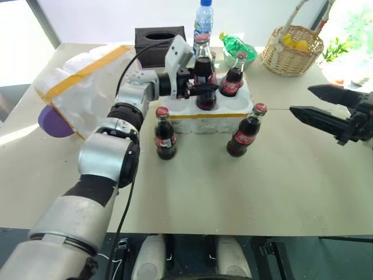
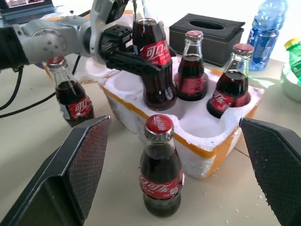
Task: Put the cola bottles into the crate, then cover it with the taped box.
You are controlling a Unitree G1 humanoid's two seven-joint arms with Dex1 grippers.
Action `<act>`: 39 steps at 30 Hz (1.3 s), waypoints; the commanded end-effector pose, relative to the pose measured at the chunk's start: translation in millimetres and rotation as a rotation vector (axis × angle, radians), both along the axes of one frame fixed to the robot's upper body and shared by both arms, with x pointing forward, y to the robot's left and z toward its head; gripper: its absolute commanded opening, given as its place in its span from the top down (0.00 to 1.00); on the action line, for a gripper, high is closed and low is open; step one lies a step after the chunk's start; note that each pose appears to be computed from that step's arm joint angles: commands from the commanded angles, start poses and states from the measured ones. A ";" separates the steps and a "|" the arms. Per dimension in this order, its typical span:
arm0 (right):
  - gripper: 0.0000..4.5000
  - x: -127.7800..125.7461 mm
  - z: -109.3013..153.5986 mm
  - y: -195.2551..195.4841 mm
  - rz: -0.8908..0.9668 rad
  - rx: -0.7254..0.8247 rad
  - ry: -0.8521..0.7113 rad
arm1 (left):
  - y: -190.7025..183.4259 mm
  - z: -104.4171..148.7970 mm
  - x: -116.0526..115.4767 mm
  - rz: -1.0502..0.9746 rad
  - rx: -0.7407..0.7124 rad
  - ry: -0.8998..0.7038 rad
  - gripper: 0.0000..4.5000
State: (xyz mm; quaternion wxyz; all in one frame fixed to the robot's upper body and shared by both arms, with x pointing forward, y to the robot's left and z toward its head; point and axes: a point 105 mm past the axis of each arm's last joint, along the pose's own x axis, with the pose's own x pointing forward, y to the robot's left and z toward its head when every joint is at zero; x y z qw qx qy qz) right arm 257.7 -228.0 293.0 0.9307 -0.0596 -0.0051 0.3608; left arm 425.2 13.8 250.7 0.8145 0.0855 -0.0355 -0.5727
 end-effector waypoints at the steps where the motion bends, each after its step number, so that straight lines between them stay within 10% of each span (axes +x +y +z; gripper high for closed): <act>1: 0.00 -0.8 16.4 -2.3 -0.013 -0.010 -0.068 | -1.3 1.0 2.6 0.030 0.005 -0.035 0.39; 5: 0.00 3.0 15.2 0.2 0.001 -0.039 -0.062 | 5.4 -2.9 5.6 0.057 0.019 -0.028 0.01; 17: 0.00 11.9 6.5 12.2 0.168 -0.124 -0.001 | 117.3 48.4 -19.2 0.000 0.092 -0.128 0.01; 27: 0.00 16.0 0.0 25.4 0.312 -0.144 0.049 | 156.4 -4.4 -104.6 -0.082 0.268 0.026 0.01; 39: 0.00 21.6 6.9 25.2 0.288 -0.126 0.035 | 126.5 -46.6 -110.9 -0.091 0.290 0.068 0.01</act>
